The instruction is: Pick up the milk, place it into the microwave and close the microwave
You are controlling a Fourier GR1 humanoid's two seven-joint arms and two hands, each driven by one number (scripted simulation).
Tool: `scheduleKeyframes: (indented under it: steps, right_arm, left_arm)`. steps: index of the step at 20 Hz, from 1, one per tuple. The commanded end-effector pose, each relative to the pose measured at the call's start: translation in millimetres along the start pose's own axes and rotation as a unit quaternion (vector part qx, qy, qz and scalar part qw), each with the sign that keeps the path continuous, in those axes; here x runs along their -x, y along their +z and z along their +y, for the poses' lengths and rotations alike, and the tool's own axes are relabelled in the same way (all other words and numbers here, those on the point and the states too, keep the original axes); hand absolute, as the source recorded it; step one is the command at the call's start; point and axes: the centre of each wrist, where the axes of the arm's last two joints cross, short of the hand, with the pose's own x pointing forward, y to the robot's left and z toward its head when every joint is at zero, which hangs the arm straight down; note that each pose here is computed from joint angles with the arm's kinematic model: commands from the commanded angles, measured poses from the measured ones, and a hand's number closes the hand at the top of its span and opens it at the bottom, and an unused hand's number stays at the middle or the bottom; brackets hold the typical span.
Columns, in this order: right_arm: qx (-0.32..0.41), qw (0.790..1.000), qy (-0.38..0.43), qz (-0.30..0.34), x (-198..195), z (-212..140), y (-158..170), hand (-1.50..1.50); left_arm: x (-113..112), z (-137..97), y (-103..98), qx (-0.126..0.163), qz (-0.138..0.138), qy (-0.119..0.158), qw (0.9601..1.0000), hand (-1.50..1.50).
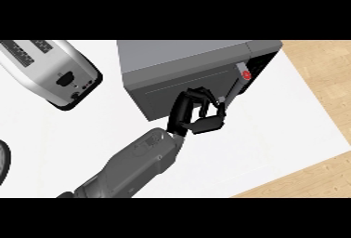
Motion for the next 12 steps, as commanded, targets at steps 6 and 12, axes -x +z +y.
scheduleKeyframes:
  steps: [6,12]
  right_arm:
    - [0.009,1.000,0.023,-0.004,-9,-22,-11,-1.50]
    - [0.001,0.999,0.050,-0.006,-21,-36,-17,-1.50]
  left_arm:
    - [-23,1,-31,-0.014,-0.045,0.004,0.9989,1.50]
    - [-17,4,-29,-0.015,-0.046,0.008,0.9988,1.50]
